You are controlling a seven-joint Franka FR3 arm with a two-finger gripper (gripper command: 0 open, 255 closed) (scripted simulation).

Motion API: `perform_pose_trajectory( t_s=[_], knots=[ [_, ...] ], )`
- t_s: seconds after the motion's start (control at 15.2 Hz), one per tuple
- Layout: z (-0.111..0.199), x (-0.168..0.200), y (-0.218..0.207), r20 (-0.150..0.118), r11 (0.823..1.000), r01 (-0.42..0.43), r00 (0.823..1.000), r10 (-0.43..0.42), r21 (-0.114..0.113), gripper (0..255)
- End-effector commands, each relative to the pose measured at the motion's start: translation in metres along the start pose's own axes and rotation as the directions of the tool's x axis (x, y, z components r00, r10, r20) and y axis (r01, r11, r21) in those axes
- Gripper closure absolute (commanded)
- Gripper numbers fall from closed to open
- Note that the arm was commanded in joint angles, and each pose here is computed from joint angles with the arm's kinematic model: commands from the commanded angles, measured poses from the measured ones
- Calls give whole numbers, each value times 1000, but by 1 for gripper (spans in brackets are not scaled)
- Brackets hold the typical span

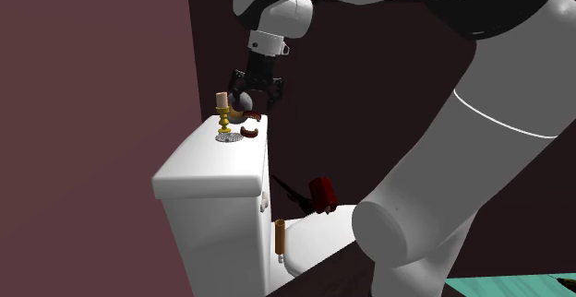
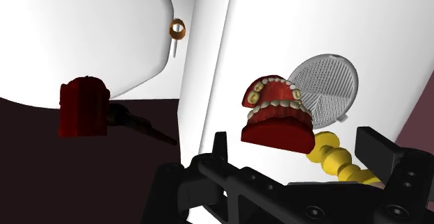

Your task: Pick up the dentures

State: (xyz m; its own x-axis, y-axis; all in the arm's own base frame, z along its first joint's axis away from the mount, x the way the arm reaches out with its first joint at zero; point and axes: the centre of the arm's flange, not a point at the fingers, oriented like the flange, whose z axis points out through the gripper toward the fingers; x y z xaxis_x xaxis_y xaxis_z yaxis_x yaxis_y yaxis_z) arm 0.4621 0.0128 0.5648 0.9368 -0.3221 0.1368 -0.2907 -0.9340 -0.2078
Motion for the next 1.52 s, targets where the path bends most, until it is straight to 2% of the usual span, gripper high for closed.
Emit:
perform_pose_trajectory(
  t_s=[0.0,0.33,0.4,0.99,1.45],
  knots=[
    [10,-1,1,-1,1000,-3,1000,3,1,0],
    [29,-3,5,-1,1000,-3,1000,3,1,0],
    [28,-3,6,0,1000,-3,1000,3,1,255],
    [29,-3,5,-1,1000,-3,1000,3,1,255],
    [-7,2,-3,-1,1000,-3,1000,3,1,255]
  ],
)
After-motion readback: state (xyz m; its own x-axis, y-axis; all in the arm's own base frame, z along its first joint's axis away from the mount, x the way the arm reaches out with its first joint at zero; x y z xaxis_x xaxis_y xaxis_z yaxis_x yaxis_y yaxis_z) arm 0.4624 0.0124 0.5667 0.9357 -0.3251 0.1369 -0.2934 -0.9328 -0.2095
